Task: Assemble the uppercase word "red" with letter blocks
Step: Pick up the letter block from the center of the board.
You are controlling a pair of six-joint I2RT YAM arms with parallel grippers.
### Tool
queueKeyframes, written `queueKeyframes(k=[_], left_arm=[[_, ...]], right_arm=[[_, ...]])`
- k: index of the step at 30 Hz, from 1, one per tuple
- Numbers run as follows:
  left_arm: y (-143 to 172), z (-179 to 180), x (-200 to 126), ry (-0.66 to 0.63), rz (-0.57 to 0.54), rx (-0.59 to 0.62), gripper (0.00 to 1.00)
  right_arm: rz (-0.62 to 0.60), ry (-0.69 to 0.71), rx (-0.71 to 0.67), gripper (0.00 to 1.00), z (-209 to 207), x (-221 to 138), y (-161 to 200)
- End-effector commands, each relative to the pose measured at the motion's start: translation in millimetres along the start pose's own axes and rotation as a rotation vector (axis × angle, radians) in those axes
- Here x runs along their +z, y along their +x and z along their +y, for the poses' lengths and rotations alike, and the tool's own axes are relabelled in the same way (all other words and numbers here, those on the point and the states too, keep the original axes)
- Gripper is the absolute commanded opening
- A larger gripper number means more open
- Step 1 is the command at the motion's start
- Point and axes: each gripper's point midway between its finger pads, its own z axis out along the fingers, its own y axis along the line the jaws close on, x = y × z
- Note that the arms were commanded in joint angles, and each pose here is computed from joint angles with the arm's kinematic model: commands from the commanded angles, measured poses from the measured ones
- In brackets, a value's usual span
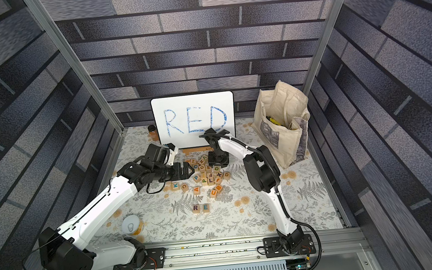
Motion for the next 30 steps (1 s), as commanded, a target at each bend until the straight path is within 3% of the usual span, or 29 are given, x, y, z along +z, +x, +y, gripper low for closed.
queueKeyframes(k=[1, 13, 20, 30], left_arm=[[-10.0, -6.6, -6.1, 0.024, -0.02, 0.025, 1.0], [-11.6, -4.6, -3.8, 0.028, -0.013, 0.021, 1.0], [-12.8, -6.8, -2.7, 0.036, -0.008, 0.027, 1.0], [-12.3, -9.3, -4.7, 0.049, -0.01, 0.029, 1.0]], right_arm=[[0.011, 0.023, 0.022, 0.47, -5.4, 5.8, -2.0], [0.045, 0.069, 0.038, 0.39, -16.5, 17.0, 6.6], [0.044, 0.091, 0.035, 0.21, -21.0, 12.1, 8.1], [0.0, 0.095, 0.003, 0.21, -20.1, -13.8, 2.9]])
